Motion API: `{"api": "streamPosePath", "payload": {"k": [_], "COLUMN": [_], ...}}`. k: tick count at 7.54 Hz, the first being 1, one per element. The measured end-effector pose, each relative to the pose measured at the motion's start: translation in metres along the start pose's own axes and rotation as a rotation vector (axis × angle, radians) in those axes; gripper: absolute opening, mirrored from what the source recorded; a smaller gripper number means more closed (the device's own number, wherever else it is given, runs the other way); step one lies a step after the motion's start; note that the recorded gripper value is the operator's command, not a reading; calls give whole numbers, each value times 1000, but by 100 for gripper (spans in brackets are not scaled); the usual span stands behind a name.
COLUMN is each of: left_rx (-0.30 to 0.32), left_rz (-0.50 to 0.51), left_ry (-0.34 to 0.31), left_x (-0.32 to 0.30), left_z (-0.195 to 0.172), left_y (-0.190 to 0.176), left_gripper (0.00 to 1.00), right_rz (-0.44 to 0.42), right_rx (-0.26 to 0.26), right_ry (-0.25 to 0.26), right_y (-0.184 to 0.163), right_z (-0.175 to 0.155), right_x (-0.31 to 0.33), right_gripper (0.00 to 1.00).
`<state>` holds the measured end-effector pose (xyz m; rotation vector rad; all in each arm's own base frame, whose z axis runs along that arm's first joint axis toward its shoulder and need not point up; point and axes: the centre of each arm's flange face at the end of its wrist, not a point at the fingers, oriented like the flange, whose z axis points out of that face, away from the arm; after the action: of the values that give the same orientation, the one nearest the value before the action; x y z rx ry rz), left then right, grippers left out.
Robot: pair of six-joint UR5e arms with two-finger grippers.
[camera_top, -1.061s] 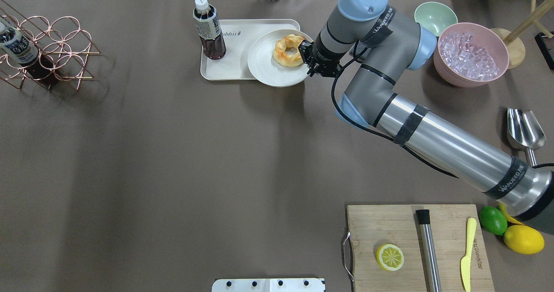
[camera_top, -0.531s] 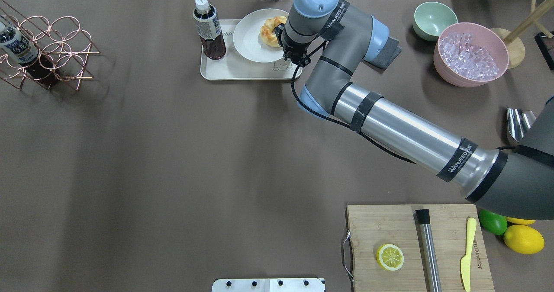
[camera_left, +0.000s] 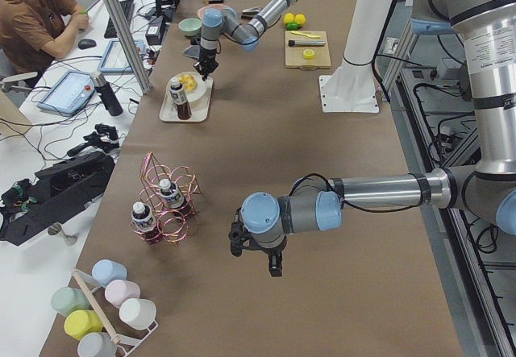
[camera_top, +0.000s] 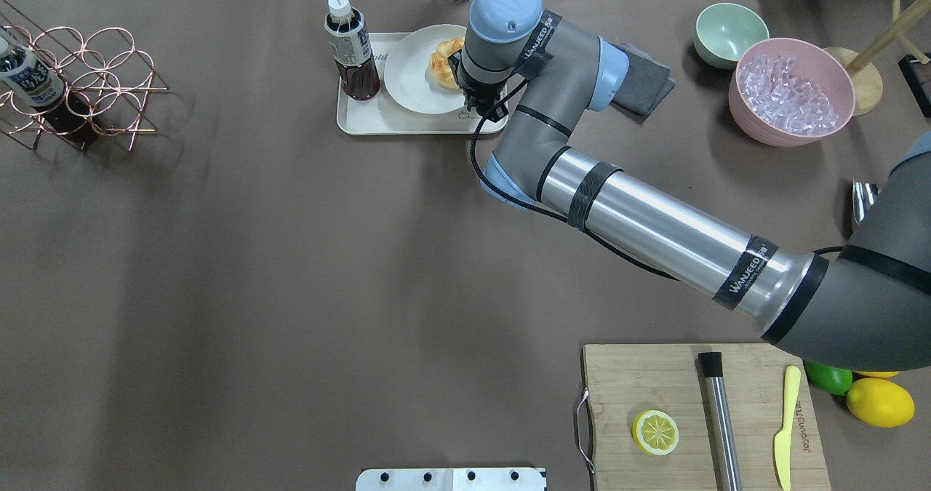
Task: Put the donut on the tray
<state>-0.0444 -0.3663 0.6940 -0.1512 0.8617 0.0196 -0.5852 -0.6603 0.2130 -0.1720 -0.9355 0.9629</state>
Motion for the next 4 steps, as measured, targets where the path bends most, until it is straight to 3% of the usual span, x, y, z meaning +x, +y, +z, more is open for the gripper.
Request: {"api": "streamPosePath", "payload": {"k": [4], "left_rx": [1], "left_rz": [3], "left_ry": [0], "left_x": [1], "left_z": [0], "left_y": [-1], "left_gripper": [98], "right_rz": [-36], "right_rx": [-7], "right_ry": [-27], "right_y": [16], "right_z": [-12], "right_x": [-10], "right_gripper": [100]}}
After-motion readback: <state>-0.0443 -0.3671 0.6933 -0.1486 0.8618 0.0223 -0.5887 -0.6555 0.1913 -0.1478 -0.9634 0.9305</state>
